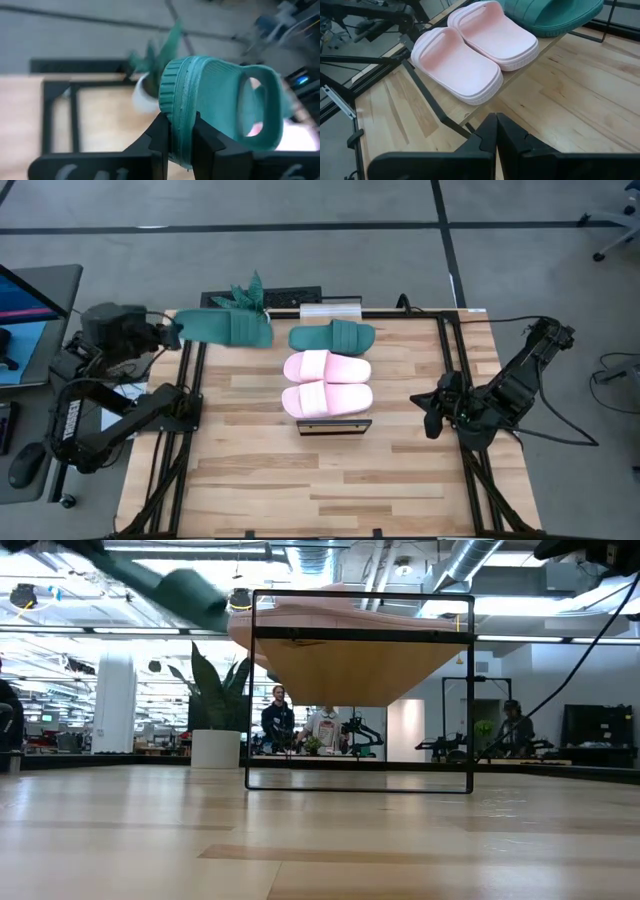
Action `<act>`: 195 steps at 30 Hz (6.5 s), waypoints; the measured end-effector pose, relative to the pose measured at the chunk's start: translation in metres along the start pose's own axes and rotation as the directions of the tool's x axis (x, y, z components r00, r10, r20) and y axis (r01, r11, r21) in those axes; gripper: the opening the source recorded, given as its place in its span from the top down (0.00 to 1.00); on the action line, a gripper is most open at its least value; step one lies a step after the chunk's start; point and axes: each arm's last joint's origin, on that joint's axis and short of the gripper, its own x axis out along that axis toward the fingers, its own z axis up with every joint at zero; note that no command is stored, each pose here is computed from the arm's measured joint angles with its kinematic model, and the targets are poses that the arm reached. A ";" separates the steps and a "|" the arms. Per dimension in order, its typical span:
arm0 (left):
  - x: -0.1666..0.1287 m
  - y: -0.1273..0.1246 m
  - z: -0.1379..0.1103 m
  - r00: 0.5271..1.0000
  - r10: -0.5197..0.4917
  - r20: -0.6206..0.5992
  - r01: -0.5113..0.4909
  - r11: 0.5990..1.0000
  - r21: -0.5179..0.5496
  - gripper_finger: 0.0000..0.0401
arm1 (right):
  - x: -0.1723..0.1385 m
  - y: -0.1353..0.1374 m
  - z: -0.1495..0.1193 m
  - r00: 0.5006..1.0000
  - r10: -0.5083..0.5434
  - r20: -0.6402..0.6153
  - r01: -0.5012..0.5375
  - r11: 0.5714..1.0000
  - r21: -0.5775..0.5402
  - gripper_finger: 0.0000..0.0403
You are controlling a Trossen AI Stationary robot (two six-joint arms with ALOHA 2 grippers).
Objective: Pick and place slides into the shelf
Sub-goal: Put the green slipper on the shelf, then adjust the slippers on the shelf
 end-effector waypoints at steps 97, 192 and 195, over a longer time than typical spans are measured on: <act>0.303 -0.116 -0.030 0.963 -0.262 -0.060 0.235 0.929 -0.286 0.92 | 0.021 -0.018 -0.040 0.999 -0.053 0.013 0.050 0.984 0.170 1.00; 0.281 -0.102 -0.024 0.947 -0.260 -0.190 0.242 0.964 -0.111 0.45 | 0.021 -0.017 -0.040 0.999 -0.051 0.014 0.049 0.987 0.153 1.00; 0.272 -0.100 -0.019 0.948 -0.262 -0.179 0.251 0.965 -0.082 0.45 | 0.021 -0.019 -0.040 0.998 -0.062 0.018 0.058 0.988 0.144 1.00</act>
